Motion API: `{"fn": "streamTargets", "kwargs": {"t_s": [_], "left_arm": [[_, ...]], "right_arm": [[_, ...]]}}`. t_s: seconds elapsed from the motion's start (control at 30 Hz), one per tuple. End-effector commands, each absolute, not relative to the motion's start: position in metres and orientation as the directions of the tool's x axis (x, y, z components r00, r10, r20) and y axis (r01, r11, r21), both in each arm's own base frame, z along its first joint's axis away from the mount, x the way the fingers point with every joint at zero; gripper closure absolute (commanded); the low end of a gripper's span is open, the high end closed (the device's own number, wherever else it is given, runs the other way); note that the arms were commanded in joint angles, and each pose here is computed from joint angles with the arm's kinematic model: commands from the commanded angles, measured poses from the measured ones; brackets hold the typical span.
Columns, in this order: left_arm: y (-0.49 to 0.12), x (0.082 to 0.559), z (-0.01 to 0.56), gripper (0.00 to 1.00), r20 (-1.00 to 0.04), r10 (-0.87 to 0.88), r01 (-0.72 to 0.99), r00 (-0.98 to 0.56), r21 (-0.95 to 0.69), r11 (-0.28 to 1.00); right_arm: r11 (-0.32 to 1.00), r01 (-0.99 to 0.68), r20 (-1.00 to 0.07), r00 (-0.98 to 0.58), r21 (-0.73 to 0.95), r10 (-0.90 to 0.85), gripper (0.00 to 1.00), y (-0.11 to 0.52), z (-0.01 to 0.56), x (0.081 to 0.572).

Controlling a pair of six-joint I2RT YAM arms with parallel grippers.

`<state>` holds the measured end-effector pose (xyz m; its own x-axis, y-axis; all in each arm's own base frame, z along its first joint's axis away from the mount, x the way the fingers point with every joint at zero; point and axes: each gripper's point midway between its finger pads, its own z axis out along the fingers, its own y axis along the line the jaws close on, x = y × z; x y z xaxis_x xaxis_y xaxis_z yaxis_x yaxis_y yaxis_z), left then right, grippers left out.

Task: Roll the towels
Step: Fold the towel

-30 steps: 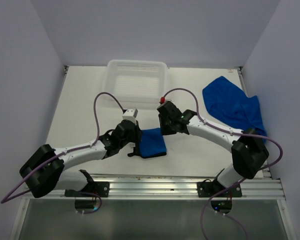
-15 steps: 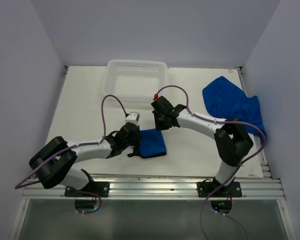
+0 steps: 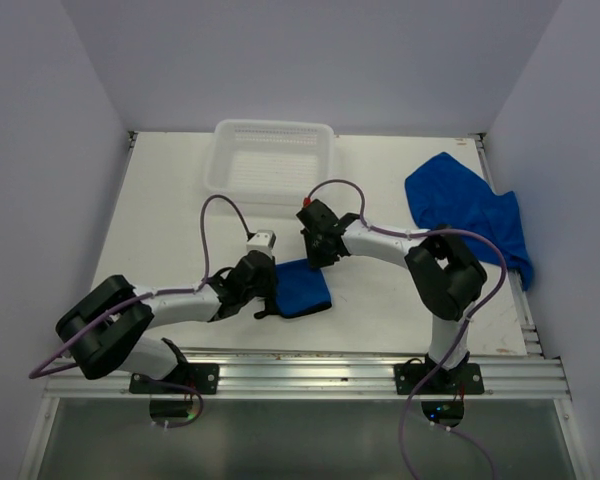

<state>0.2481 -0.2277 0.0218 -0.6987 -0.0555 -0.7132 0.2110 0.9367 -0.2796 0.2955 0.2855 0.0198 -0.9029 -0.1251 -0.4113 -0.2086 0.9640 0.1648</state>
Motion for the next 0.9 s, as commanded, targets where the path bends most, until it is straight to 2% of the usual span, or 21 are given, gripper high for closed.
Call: {"fn": "streamTargets", "kwargs": {"t_s": [0.0, 0.23, 0.3, 0.4, 0.63, 0.87], "left_arm": [[-0.232, 0.251, 0.033, 1.0, -0.742, -0.061, 0.241, -0.668, -0.293, 0.925], [-0.237, 0.253, 0.043, 1.0, -0.749, -0.074, 0.251, -0.659, -0.312, 0.916], [-0.239, 0.252, 0.044, 1.0, -0.747, -0.072, 0.259, -0.661, -0.318, 0.912], [-0.242, 0.253, 0.05, 1.0, -0.749, -0.085, 0.262, -0.657, -0.333, 0.906], [-0.243, 0.254, 0.062, 1.0, -0.752, -0.104, 0.259, -0.651, -0.349, 0.901], [-0.25, 0.254, 0.082, 1.0, -0.758, -0.125, 0.282, -0.64, -0.383, 0.88]], "right_arm": [[0.963, -0.225, -0.444, -0.885, 0.149, -0.138, 0.78, 0.284, 0.039, 0.304], [0.954, -0.246, -0.526, -0.841, 0.17, -0.124, 0.59, 0.278, 0.097, 0.304], [0.954, -0.242, -0.523, -0.844, 0.177, -0.117, 0.51, 0.272, 0.099, 0.295], [0.954, -0.217, -0.529, -0.845, 0.208, -0.077, 0.46, 0.261, 0.104, 0.281], [0.921, -0.166, -0.467, -0.884, 0.353, 0.02, 0.43, 0.259, 0.084, 0.245], [0.915, -0.106, -0.391, -0.919, 0.389, 0.059, 0.41, 0.256, 0.051, 0.227]]}}
